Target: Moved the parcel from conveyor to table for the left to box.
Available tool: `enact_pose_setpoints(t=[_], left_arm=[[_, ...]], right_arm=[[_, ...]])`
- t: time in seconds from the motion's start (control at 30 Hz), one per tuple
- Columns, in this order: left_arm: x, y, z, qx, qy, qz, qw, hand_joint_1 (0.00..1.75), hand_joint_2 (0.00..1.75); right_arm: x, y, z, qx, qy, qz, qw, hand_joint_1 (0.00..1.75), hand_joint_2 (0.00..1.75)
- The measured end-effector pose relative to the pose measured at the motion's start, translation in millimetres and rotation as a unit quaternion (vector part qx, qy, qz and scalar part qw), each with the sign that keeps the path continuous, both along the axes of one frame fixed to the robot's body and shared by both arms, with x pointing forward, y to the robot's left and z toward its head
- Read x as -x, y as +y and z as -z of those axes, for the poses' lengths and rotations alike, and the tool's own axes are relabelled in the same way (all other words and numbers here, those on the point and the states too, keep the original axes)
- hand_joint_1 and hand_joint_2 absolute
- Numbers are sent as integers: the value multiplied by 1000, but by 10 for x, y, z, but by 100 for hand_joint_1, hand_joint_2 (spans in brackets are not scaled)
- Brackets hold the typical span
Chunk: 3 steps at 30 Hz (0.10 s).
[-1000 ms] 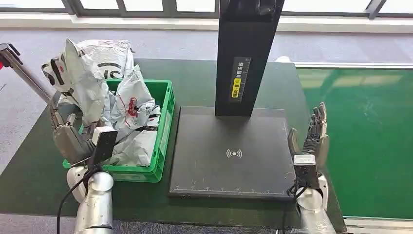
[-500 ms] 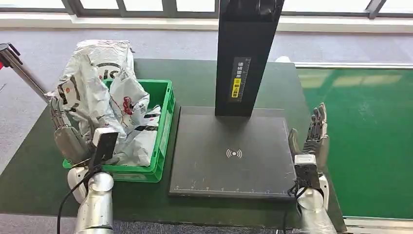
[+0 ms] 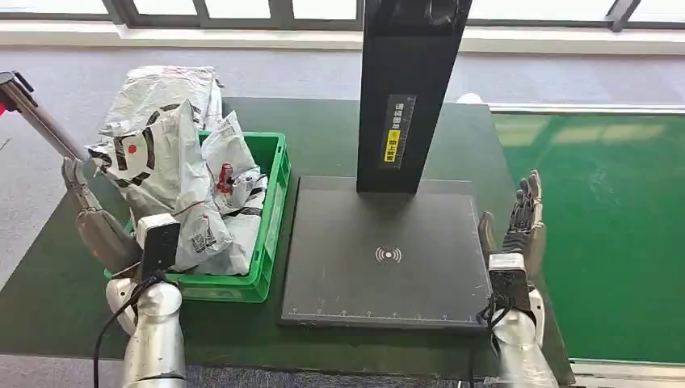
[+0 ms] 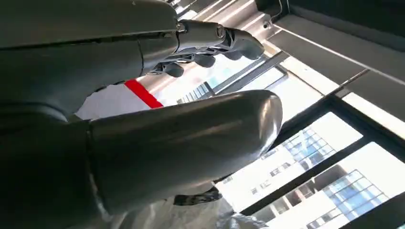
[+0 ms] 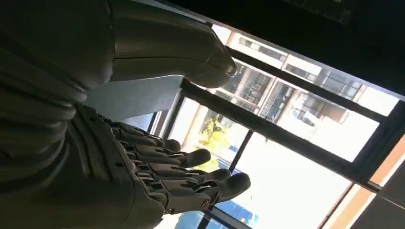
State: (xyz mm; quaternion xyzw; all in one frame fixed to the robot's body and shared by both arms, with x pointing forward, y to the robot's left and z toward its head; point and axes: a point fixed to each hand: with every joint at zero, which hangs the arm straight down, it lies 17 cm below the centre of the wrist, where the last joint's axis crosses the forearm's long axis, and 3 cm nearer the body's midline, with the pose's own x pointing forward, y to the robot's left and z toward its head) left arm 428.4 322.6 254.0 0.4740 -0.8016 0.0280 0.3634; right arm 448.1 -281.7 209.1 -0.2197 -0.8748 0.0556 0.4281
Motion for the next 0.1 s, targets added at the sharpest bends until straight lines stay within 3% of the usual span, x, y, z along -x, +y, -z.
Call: enact_pose_setpoints(t=[0.1], left_arm=[[76, -91, -165, 3, -29, 18, 999, 0, 0]], right_arm=[[-9, 0, -12, -1, -1, 0, 1000, 0, 175]])
